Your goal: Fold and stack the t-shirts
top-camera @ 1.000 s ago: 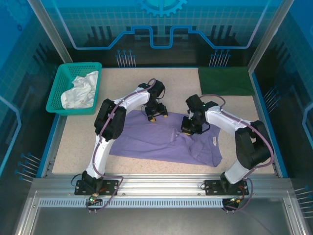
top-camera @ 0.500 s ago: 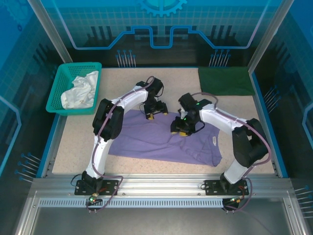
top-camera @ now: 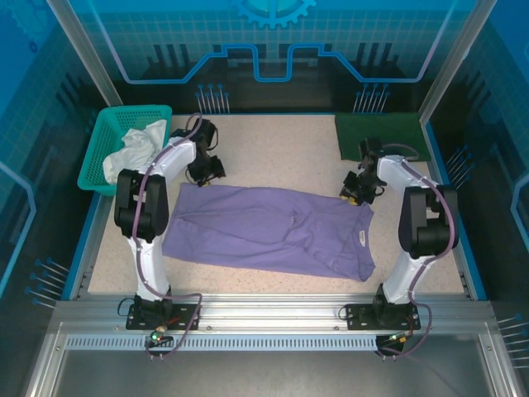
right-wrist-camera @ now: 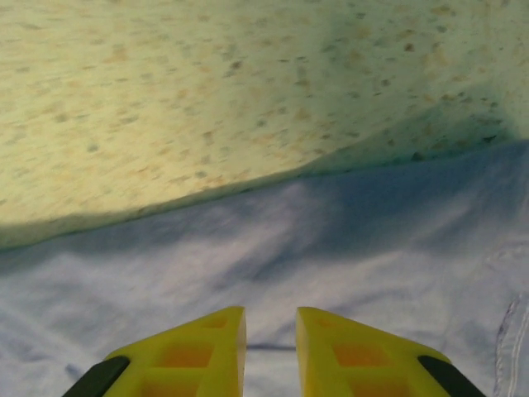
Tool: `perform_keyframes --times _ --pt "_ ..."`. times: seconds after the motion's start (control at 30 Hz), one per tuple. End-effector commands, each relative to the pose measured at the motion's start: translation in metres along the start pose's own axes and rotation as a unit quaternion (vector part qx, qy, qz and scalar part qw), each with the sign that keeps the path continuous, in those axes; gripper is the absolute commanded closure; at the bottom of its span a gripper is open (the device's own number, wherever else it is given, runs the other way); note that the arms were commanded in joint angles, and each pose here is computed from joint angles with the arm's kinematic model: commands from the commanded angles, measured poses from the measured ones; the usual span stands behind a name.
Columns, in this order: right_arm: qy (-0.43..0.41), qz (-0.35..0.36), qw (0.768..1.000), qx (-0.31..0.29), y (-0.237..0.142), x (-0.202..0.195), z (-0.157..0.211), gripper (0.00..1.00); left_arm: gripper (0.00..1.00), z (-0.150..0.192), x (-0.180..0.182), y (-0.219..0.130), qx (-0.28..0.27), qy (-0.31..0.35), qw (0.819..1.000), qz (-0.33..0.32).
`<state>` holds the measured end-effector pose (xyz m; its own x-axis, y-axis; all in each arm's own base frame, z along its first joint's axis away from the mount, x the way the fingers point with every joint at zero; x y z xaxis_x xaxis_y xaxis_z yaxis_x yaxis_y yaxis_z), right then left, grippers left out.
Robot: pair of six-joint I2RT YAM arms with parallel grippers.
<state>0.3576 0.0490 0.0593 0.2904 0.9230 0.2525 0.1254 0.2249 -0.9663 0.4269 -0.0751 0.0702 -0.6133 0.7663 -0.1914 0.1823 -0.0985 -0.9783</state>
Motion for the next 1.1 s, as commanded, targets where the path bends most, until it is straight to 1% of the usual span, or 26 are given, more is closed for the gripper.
perform_keyframes --times 0.0,0.07,0.13,0.27,0.33,0.5,0.6,0.67,0.73,0.83,0.9,1.0,1.07 --pt "0.014 0.030 0.999 0.011 0.012 -0.020 -0.008 0.76 0.56 -0.012 0.022 0.024 -0.013 0.010 0.999 -0.043" --pt "0.031 0.052 0.998 0.020 0.019 -0.037 -0.009 0.76 0.56 -0.018 0.028 0.034 -0.016 0.015 0.998 -0.066" --pt "0.053 0.053 0.997 0.025 0.025 -0.050 -0.009 0.75 0.56 -0.025 0.035 0.041 -0.027 0.019 0.995 -0.097" --pt "0.091 0.052 0.994 0.036 0.030 -0.074 -0.014 0.73 0.56 -0.047 0.052 0.042 -0.067 0.015 0.987 -0.146" --pt "0.105 0.045 0.993 0.030 0.029 -0.081 -0.019 0.69 0.55 -0.057 0.057 0.040 -0.082 0.014 0.983 -0.164" --pt "0.111 0.015 0.994 0.010 0.019 -0.079 -0.036 0.55 0.54 -0.077 0.054 0.032 -0.104 0.017 0.978 -0.178" --pt "0.098 -0.020 0.995 -0.010 0.006 -0.060 -0.045 0.48 0.49 -0.079 0.040 0.018 -0.104 0.011 0.983 -0.151" --pt "0.086 -0.044 0.995 -0.025 -0.006 -0.044 -0.047 0.45 0.43 -0.078 0.027 0.001 -0.109 0.008 0.987 -0.119" --pt "0.074 -0.050 0.995 -0.045 -0.017 -0.034 -0.045 0.41 0.40 -0.071 0.013 -0.017 -0.108 0.011 0.991 -0.080" --pt "0.062 -0.058 0.995 -0.053 -0.025 -0.020 -0.033 0.40 0.42 -0.046 -0.003 -0.033 -0.083 0.016 0.996 -0.029" --pt "0.048 -0.053 0.996 -0.046 -0.023 -0.014 -0.024 0.40 0.43 -0.028 0.000 -0.034 -0.068 0.013 0.997 -0.020" --pt "0.039 -0.046 0.997 -0.042 -0.017 -0.010 -0.011 0.40 0.42 -0.009 0.021 -0.025 -0.054 0.001 0.998 -0.029" --pt "0.039 -0.050 0.997 -0.037 -0.013 -0.008 -0.003 0.40 0.42 0.002 0.037 -0.013 -0.037 -0.004 0.999 -0.038"
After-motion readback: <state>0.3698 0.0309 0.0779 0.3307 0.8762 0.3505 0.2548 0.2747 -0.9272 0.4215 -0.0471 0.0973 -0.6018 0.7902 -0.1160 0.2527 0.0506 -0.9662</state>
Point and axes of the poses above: each hand's point on the last joint's axis, 136 mm out from that joint toward the fingers, its own y axis out along the fingers, its own x axis along the line the jaws close on, z = x × y, the point moved 1 cm from there along -y, back along the fingers, and after that the axes turned 12 degrees about -y, right-handed, at the moved point
